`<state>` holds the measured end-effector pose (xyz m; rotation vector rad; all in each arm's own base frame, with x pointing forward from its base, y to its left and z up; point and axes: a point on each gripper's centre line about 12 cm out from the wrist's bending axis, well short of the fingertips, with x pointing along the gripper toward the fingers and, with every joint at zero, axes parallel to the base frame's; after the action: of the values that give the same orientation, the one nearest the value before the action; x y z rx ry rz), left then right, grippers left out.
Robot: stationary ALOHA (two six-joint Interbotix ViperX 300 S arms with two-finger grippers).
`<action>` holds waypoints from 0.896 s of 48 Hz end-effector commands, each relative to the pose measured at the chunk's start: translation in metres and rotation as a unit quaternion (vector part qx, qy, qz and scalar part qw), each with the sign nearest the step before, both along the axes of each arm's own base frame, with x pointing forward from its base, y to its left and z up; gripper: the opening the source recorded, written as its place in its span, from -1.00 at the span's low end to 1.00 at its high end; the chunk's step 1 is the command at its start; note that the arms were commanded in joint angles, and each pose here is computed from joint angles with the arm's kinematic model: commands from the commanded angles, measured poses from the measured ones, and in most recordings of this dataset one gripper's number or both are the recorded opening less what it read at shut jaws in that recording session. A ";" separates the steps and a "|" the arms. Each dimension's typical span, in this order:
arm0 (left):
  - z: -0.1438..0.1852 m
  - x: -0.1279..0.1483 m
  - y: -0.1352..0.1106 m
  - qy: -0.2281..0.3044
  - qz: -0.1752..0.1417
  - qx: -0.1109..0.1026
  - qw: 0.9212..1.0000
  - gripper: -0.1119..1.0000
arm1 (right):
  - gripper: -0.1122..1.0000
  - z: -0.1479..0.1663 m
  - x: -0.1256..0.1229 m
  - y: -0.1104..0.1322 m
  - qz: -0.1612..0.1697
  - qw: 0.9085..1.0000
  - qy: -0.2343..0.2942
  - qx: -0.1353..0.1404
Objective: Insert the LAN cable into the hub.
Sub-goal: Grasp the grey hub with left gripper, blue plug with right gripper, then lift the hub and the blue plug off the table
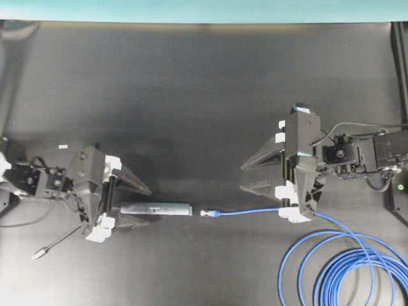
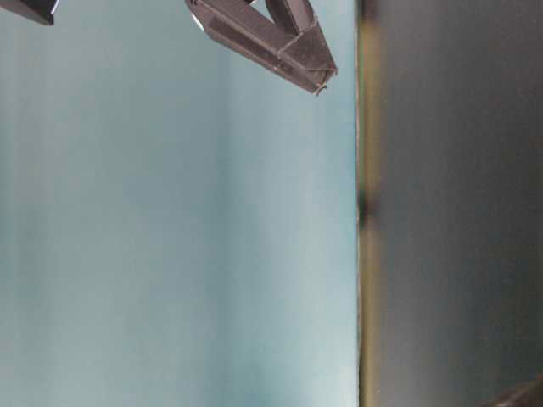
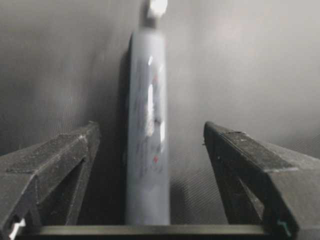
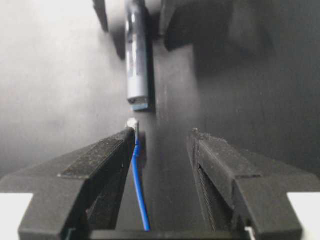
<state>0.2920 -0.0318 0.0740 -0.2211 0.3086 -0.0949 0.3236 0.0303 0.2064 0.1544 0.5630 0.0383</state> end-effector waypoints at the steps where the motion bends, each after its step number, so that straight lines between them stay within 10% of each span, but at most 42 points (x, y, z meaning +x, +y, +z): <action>1: -0.003 0.001 0.000 0.000 0.000 0.000 1.000 0.64 | 0.00 0.003 0.001 0.007 0.005 1.000 -0.007 0.008; 43: 0.007 0.025 -0.006 0.009 -0.010 0.012 1.000 -0.27 | 0.00 -0.017 -0.012 0.007 0.007 1.000 -0.009 0.008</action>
<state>0.3141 -0.0365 0.0677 -0.1984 0.3557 -0.0995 0.3101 0.0295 0.1901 0.1660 0.5571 0.0342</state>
